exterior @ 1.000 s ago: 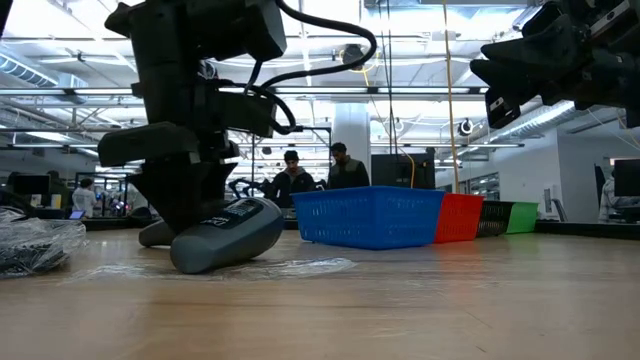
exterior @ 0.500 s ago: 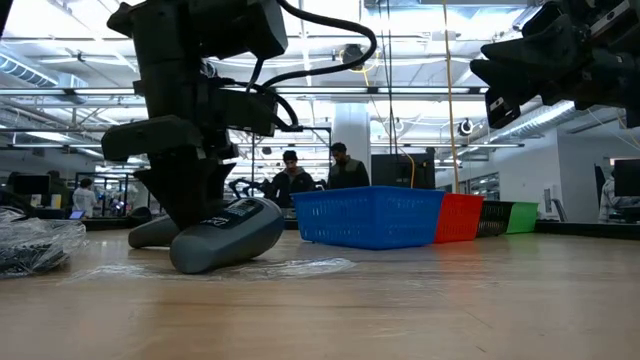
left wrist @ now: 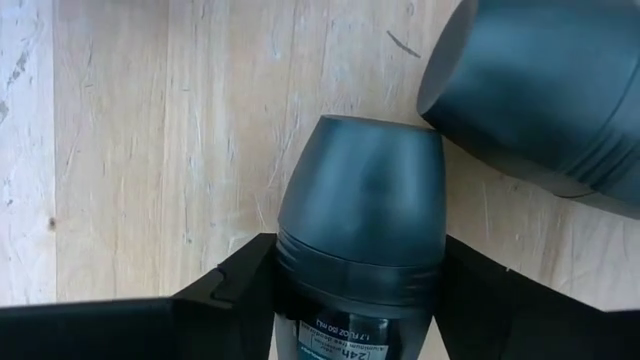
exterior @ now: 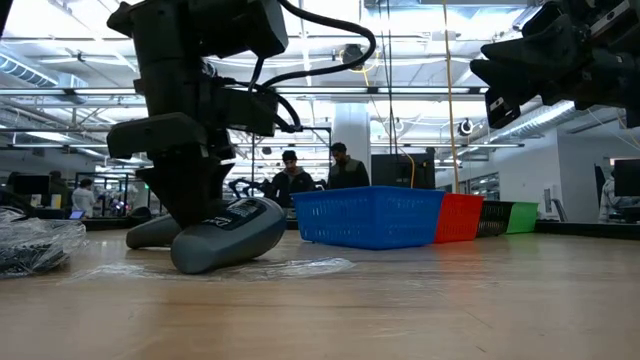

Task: Pick & Place Travel size toiletries
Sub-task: Put the left deodorant into the red bin

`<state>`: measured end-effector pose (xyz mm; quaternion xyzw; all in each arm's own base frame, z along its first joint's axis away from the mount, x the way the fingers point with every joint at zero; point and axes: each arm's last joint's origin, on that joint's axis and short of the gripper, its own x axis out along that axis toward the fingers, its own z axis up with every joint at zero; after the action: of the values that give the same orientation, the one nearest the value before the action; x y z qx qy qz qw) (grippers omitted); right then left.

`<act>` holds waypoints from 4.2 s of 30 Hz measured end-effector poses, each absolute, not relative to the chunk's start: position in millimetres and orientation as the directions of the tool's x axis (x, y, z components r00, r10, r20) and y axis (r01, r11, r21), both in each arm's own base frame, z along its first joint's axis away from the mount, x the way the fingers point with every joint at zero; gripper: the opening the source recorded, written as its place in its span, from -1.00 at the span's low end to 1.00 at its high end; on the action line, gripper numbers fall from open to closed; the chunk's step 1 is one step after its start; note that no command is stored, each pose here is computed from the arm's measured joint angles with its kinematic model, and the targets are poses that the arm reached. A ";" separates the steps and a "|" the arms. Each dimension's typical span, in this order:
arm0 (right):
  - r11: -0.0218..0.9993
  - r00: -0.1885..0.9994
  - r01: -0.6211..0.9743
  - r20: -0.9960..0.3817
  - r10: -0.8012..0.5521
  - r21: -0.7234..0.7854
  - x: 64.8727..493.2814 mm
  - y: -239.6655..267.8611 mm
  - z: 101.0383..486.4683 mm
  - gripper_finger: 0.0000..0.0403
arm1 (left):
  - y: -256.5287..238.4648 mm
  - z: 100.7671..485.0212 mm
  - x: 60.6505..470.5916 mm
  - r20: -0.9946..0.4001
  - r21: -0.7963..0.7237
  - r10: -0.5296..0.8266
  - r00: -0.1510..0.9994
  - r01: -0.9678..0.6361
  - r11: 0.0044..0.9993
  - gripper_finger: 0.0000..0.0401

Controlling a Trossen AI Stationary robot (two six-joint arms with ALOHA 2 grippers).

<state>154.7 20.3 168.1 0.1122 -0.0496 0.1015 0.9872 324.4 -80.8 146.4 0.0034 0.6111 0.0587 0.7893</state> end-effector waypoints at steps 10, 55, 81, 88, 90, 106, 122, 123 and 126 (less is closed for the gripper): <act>0.954 0.975 -0.211 0.120 0.189 0.212 154.7 20.3 168.1 -0.56 | -80.3 157.8 322.7 -0.955 0.071 0.093 0.281 -0.088 0.994 -0.01; 0.954 0.975 -0.210 0.115 0.189 0.212 154.7 20.3 167.5 -0.56 | 10.9 280.6 361.0 -0.309 0.186 0.002 0.951 0.058 0.981 -0.01; 0.984 0.993 -0.003 0.115 0.024 -0.180 236.9 27.2 210.4 0.16 | 10.4 277.6 359.9 -0.339 0.154 -0.064 0.939 0.122 0.980 -0.01; 0.984 0.991 0.027 0.137 -0.003 -0.175 258.1 25.5 220.4 0.60 | 11.0 274.6 358.8 -0.371 0.157 -0.044 0.928 0.109 0.982 0.00; 0.985 0.990 0.049 0.140 -0.026 -0.165 262.1 24.5 222.1 0.63 | 11.0 274.4 358.7 -0.372 0.157 -0.043 0.927 0.109 0.982 0.01; 0.987 0.989 0.065 0.144 -0.044 -0.149 275.0 22.5 222.7 0.15 | 8.6 274.8 358.9 -0.368 0.159 -0.061 0.928 0.127 0.979 0.00; 0.982 0.985 0.129 0.130 -0.111 -0.136 275.2 19.7 222.2 -0.11 | -1.9 293.7 347.8 -0.320 0.092 -0.065 0.945 0.100 0.991 0.33; 0.979 0.984 0.150 0.112 -0.135 -0.137 275.1 18.9 220.2 -0.11 | -2.4 299.3 343.8 -0.310 0.091 -0.050 0.949 0.083 0.992 0.34; 0.974 0.982 0.184 0.075 -0.175 -0.130 273.9 17.0 217.4 -0.11 | -0.6 310.9 330.9 -0.324 0.096 0.024 0.946 0.008 0.995 0.34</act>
<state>273.9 17.0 217.4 -0.0683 -0.0314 -0.0903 0.9931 330.9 -0.6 310.9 0.0483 0.1644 0.0042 0.9852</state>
